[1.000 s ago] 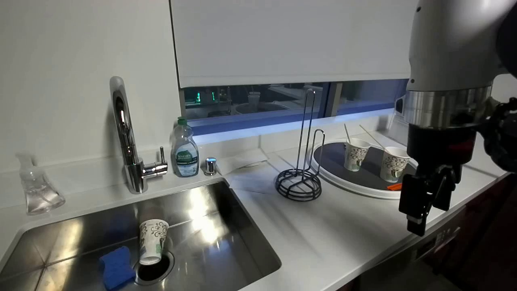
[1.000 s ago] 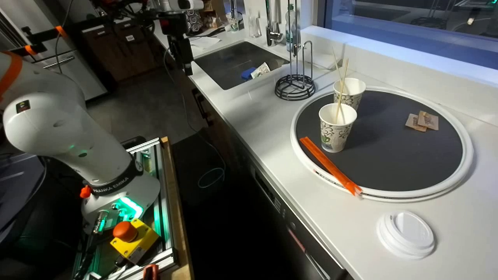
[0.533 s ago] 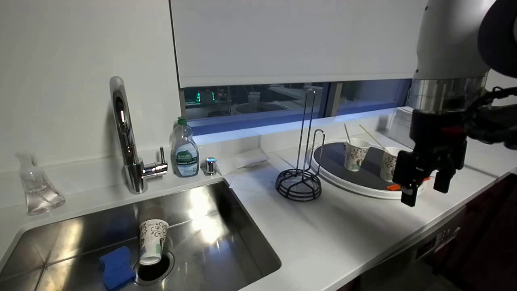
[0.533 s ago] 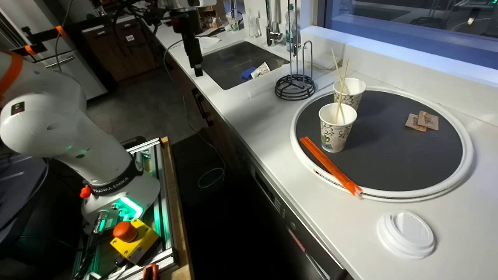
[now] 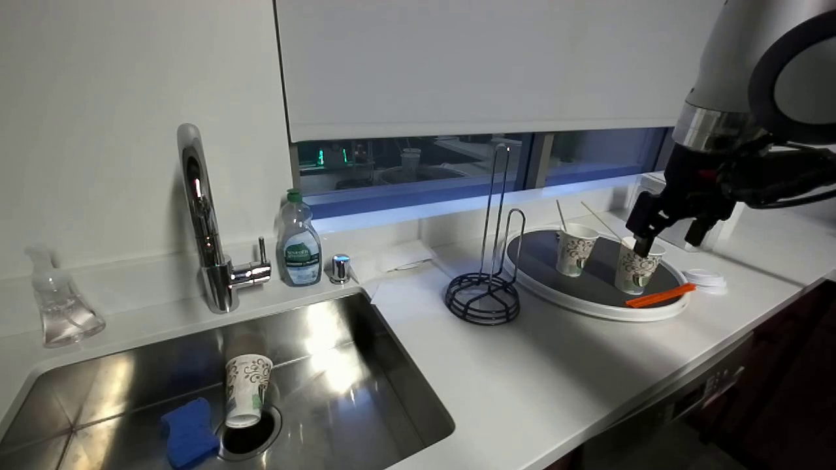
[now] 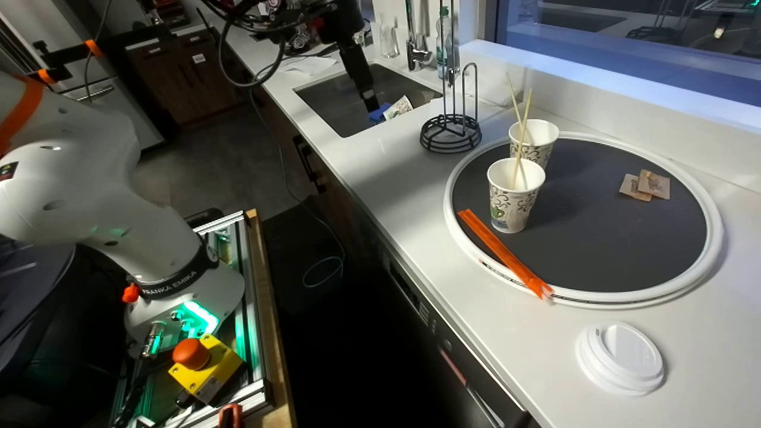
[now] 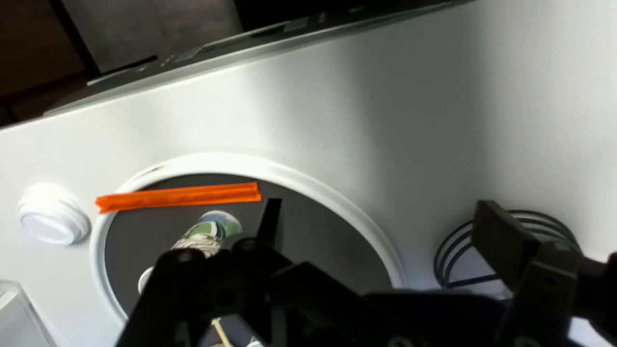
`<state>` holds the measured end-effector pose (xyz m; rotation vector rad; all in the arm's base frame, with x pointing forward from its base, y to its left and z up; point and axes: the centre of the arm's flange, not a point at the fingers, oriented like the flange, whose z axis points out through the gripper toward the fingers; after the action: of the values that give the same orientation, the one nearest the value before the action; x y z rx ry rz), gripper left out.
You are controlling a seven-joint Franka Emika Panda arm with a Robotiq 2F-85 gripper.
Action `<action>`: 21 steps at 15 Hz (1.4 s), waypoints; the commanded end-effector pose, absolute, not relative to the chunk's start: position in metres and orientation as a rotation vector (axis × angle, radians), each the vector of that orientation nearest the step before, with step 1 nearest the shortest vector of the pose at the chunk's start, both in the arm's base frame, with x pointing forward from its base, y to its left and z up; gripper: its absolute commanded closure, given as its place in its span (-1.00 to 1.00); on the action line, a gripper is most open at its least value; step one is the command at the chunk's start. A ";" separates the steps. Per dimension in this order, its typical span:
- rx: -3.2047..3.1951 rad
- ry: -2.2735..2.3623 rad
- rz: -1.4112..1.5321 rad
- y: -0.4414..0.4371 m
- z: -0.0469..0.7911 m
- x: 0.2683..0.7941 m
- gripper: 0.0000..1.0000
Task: Move the chopstick in the right cup to the tray, and then close the cup
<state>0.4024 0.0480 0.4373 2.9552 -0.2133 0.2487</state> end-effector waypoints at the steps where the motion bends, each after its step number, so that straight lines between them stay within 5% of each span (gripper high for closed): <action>1: 2.914 -0.159 0.310 0.039 0.425 0.433 -1.00; 8: 2.883 -0.067 0.341 0.043 0.426 0.417 -1.00; 21: 2.795 -0.026 0.613 -0.060 0.415 0.508 -1.00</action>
<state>0.4824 -0.0463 0.4239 2.7674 -0.1572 0.5932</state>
